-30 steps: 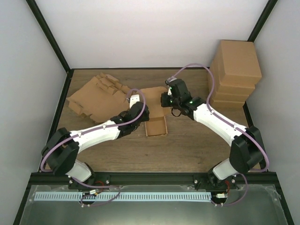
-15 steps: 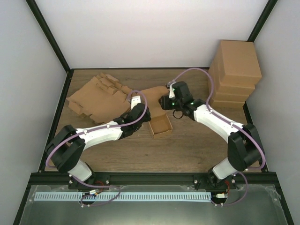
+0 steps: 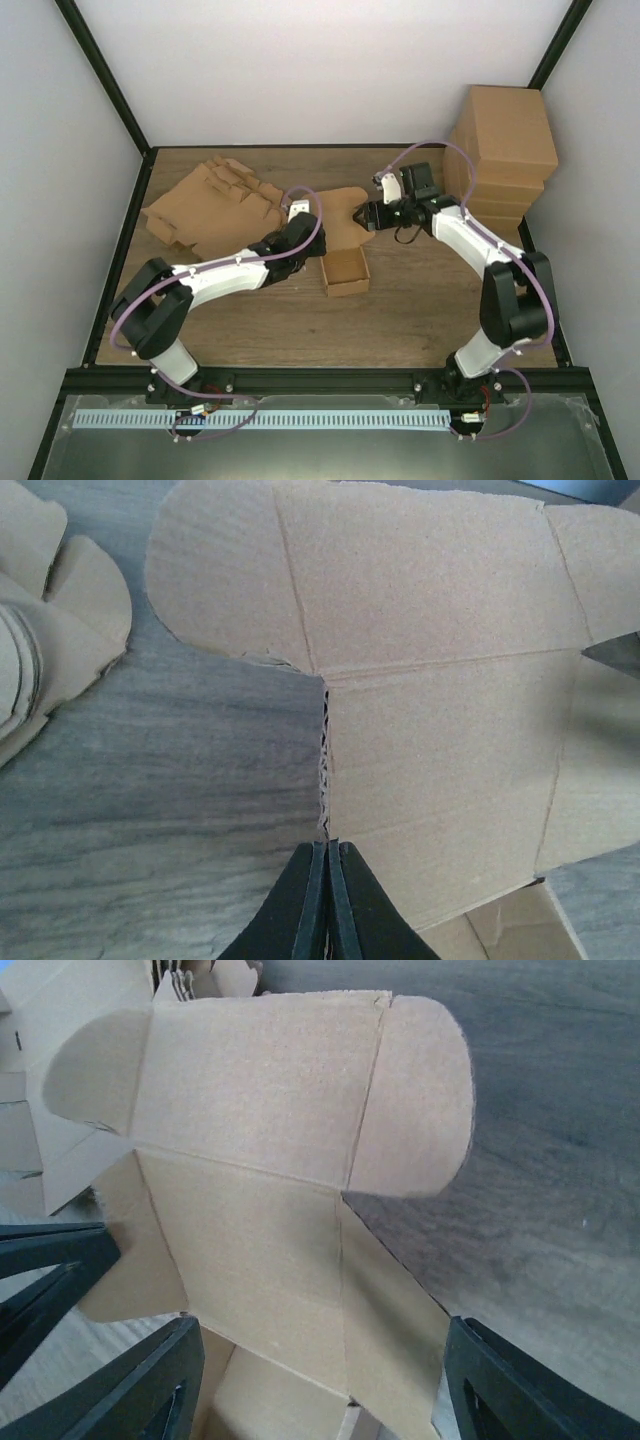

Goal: Fold the paper box

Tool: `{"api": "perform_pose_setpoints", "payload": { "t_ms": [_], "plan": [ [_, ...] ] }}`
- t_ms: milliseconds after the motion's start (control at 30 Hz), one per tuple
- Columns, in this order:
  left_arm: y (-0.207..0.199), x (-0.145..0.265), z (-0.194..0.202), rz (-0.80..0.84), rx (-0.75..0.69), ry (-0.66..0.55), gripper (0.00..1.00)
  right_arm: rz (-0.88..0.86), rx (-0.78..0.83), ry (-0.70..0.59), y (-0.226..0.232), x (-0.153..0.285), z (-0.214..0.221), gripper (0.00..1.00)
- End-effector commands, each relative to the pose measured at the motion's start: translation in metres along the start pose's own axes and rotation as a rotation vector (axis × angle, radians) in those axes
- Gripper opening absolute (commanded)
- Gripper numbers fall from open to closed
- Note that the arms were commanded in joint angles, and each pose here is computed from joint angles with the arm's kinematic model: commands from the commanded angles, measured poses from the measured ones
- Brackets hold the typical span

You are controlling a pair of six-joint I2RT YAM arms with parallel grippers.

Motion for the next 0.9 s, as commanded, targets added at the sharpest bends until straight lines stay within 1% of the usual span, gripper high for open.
{"api": "perform_pose_setpoints", "payload": {
  "t_ms": [0, 67, 100, 167, 233, 367, 400, 467, 533, 600, 800, 867],
  "plan": [
    [-0.004, -0.008, -0.006, 0.019, -0.036, 0.035, 0.04, -0.021, 0.059, 0.033, -0.012, -0.012, -0.02, 0.68],
    [-0.005, -0.007, -0.008, 0.026, -0.034, 0.029, 0.04, 0.04, 0.051, 0.037, -0.023, -0.017, -0.026, 0.66],
    [-0.006, -0.007, -0.008, 0.027, -0.036, 0.03, 0.04, 0.06, 0.05, 0.048, -0.028, -0.02, -0.027, 0.64],
    [-0.006, -0.007, -0.008, 0.028, -0.038, 0.033, 0.04, 0.062, 0.051, 0.071, -0.03, -0.024, -0.028, 0.56],
    [-0.006, -0.008, -0.007, 0.028, -0.043, 0.037, 0.04, 0.057, 0.046, 0.081, -0.03, -0.025, -0.027, 0.52],
    [-0.006, -0.01, -0.006, 0.023, -0.051, 0.038, 0.04, 0.101, 0.068, 0.029, -0.033, -0.017, -0.028, 0.54],
    [-0.006, -0.011, -0.006, 0.023, -0.053, 0.039, 0.04, 0.086, 0.081, 0.022, -0.029, -0.014, -0.029, 0.5],
    [-0.007, -0.011, -0.006, 0.023, -0.056, 0.04, 0.04, 0.058, 0.083, 0.026, -0.024, -0.013, -0.029, 0.35],
    [-0.007, -0.012, -0.006, 0.021, -0.059, 0.041, 0.04, 0.017, 0.074, 0.05, -0.018, -0.014, -0.025, 0.26],
    [-0.007, -0.011, -0.007, 0.024, -0.059, 0.041, 0.04, 0.006, 0.062, 0.07, -0.017, -0.015, -0.02, 0.26],
    [-0.008, -0.011, -0.006, 0.029, -0.064, 0.044, 0.04, 0.007, 0.081, 0.094, -0.011, -0.013, -0.011, 0.34],
    [-0.009, -0.012, -0.006, 0.033, -0.065, 0.046, 0.04, 0.008, 0.081, 0.106, -0.009, -0.014, -0.009, 0.33]
  ]
}}
Point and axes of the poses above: each gripper's point midway between its finger pads, its own x axis back along the fingers, its own y axis along the line the jaws close on, z = x × y, the point moved 2 cm from there along x, back along the fingers, and after that the axes turned 3 degrees about -x, right-handed, at the moved point
